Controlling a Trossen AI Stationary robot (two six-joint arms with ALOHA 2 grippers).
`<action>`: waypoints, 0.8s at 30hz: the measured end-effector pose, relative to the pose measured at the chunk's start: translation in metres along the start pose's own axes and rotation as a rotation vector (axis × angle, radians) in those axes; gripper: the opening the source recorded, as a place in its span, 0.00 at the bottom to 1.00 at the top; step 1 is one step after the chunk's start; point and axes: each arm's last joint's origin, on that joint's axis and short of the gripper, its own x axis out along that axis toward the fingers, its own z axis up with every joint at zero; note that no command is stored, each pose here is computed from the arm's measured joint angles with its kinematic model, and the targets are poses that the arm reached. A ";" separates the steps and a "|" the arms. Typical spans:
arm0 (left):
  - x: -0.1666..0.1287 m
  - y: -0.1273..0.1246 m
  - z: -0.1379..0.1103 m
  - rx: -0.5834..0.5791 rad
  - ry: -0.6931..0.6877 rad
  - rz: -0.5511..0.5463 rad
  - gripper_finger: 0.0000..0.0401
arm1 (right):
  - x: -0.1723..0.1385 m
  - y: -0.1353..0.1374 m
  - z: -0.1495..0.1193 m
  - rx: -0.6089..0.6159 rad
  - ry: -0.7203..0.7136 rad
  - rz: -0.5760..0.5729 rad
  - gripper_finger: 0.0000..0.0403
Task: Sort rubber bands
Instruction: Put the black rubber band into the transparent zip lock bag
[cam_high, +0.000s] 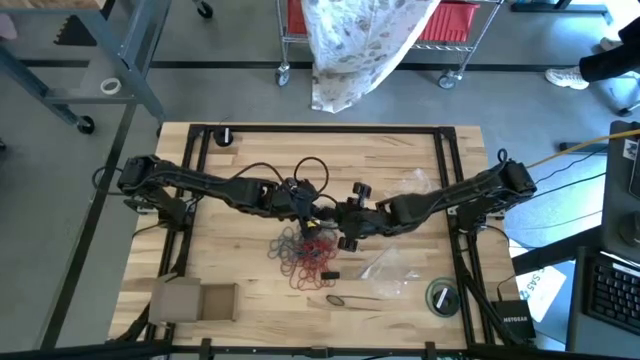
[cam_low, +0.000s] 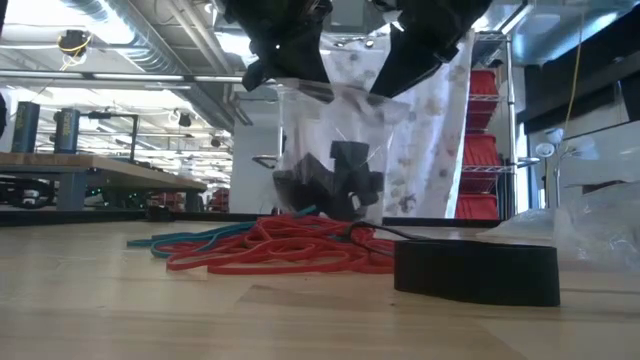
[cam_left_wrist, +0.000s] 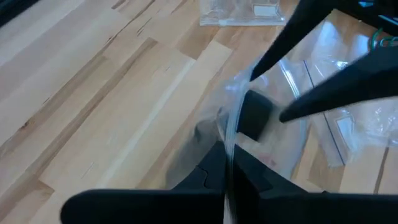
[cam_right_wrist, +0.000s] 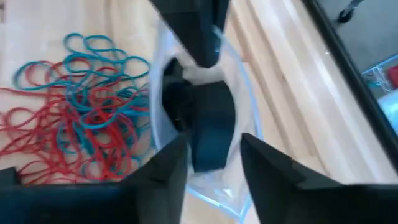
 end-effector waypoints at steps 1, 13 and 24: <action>0.000 0.000 0.000 0.000 0.000 0.000 0.00 | -0.001 0.000 0.000 -0.003 0.007 0.031 0.40; 0.000 0.000 0.000 0.001 0.001 0.001 0.00 | -0.005 0.051 -0.019 -0.157 -0.007 0.375 0.46; 0.000 0.000 0.000 0.003 0.000 0.000 0.00 | 0.035 0.098 -0.063 -0.208 0.116 0.441 0.45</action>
